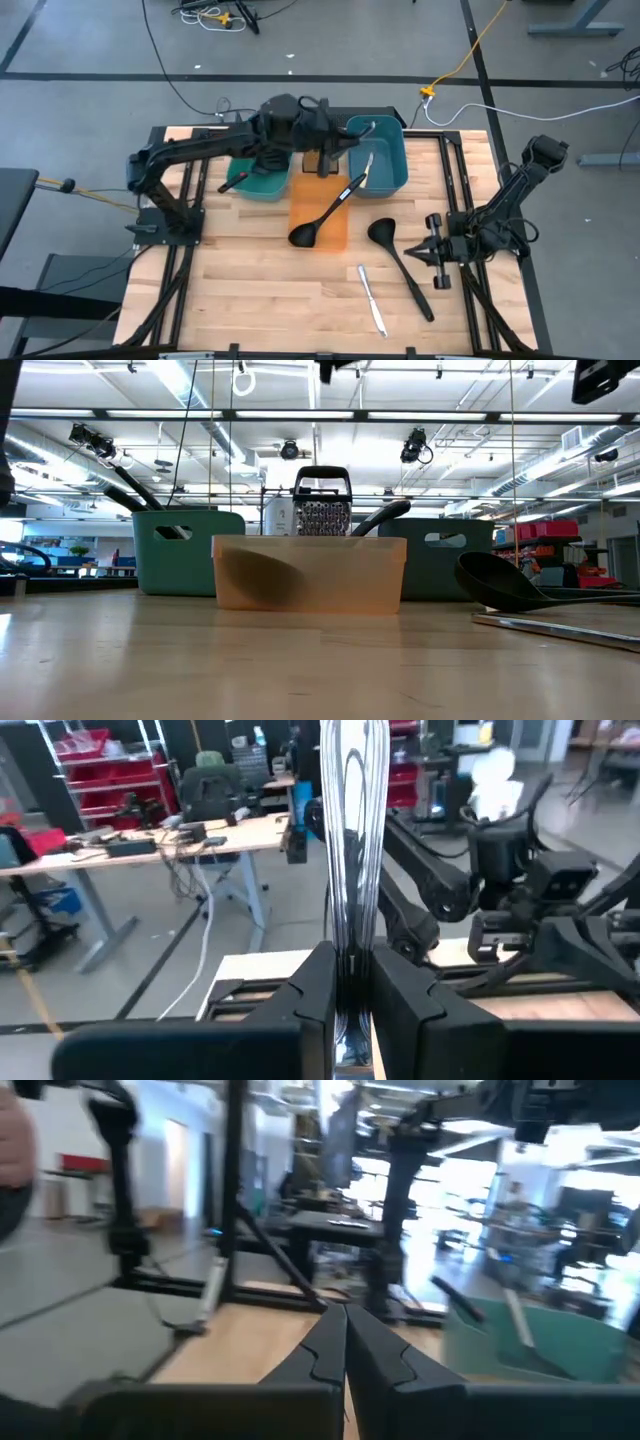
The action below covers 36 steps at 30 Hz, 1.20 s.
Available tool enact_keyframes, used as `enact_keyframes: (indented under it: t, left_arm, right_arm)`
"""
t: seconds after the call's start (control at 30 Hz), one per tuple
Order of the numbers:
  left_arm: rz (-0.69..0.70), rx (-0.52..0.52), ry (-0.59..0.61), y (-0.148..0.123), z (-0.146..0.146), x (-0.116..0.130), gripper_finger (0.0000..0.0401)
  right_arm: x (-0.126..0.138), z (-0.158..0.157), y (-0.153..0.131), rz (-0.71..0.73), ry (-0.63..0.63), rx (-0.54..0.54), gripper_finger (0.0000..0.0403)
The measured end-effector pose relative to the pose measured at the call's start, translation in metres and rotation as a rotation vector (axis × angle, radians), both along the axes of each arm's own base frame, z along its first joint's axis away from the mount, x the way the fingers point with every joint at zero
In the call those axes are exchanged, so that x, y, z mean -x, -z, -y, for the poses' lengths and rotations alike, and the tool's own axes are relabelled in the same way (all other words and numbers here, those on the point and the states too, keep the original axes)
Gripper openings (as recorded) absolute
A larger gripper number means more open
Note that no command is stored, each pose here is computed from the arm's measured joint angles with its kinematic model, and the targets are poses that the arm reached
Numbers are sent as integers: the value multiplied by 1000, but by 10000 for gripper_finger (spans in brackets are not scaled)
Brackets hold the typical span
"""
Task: Pick & Place Kitchen Items
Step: Put the left silver knife into the blue bin
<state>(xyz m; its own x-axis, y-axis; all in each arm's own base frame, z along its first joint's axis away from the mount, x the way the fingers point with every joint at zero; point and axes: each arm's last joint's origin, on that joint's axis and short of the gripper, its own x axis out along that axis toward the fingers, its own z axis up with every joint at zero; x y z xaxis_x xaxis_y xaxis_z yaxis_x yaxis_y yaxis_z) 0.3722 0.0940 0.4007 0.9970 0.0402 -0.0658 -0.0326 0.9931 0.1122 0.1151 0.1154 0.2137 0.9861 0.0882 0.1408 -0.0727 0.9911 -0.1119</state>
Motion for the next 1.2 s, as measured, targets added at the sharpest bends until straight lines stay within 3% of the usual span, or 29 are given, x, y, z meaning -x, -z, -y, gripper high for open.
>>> enact_keyframes:
  t: [0.13, 0.37, 0.53, 0.6, 0.73, 0.9, 1.2]
  left_arm:
    - [-26, 26, 50, 14, -18, -6, 48]
    - [-104, -20, 214, 26, -5, -12, 48]
    - [-116, -19, 252, 26, 6, -13, 48]
    - [-118, -25, 265, 27, 12, -14, 48]
    - [-119, -52, 299, 27, 23, -16, 48]
    - [-121, -53, 321, 27, 31, -17, 48]
    - [-86, -113, 294, 24, 41, -20, 48]
  right_arm:
    - [-9, 10, 1, -16, 109, -6, 11]
    - [-22, 33, -3, 8, 344, -23, 12]
    - [-31, 47, -20, 70, 452, -21, 45]
    - [-40, 49, -35, 41, 482, 30, 73]
    - [-58, 54, -74, -21, 433, 116, 144]
    - [-63, 63, -118, 4, 451, 178, 209]
    - [-76, 73, -139, 86, 322, 181, 237]
